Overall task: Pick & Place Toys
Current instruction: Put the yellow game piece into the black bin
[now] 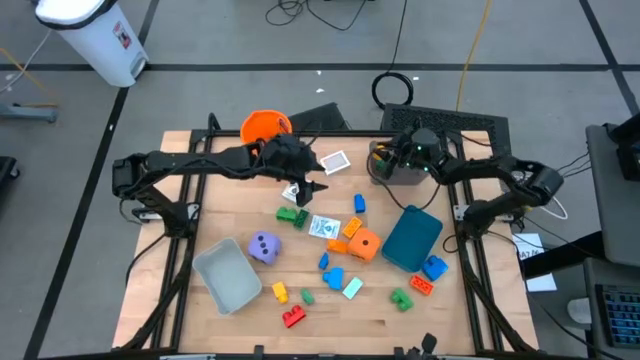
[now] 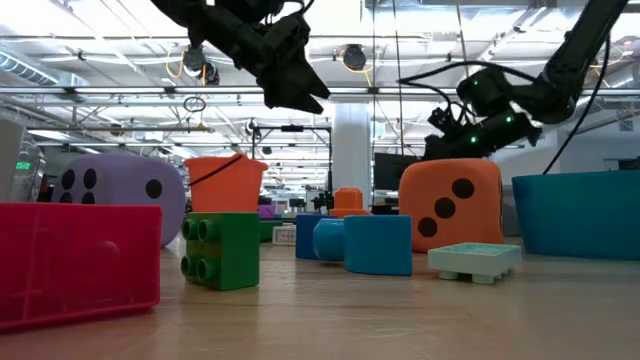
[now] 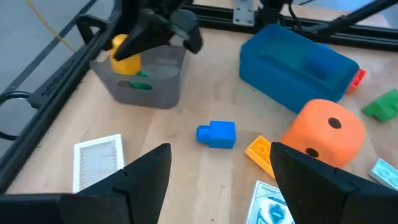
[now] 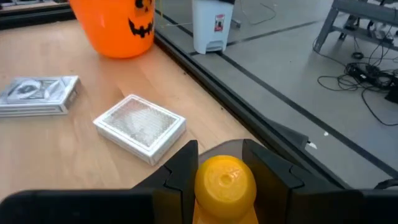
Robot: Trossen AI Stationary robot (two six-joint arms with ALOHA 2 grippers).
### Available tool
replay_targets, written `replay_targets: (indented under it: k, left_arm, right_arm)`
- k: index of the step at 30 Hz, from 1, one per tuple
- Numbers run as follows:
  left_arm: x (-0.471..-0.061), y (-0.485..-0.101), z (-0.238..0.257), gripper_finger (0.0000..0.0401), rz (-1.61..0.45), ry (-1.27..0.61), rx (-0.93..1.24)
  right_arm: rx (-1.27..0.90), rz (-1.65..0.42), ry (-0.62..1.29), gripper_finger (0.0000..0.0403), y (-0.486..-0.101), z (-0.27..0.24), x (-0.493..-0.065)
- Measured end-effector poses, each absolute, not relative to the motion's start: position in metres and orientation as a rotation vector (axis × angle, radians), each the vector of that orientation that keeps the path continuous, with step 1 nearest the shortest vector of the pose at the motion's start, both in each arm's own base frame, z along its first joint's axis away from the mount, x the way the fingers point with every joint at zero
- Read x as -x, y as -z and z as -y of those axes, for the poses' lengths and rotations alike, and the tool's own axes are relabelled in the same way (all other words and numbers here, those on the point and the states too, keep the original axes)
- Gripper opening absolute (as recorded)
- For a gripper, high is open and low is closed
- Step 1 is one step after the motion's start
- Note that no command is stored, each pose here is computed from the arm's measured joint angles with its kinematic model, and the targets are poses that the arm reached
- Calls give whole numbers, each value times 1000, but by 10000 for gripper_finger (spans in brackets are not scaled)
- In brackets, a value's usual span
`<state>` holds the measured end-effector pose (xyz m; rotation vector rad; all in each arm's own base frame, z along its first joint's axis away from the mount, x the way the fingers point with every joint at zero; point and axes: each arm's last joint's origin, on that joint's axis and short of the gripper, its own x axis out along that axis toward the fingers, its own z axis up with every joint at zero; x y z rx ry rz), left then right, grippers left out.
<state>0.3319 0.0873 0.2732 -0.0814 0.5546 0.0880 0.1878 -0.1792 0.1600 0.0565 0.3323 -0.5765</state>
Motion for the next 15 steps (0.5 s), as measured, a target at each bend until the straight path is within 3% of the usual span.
replay_targets:
  k: [13,15]
  left_arm:
    - [-337,-273,-61,278,-563,-27,51]
    - [-337,-273,-62,278,-563,-30,51]
  right_arm:
    - [-112,-355,593,104,-139,185,-193]
    - [-103,-357,619,119,-140,186,-192]
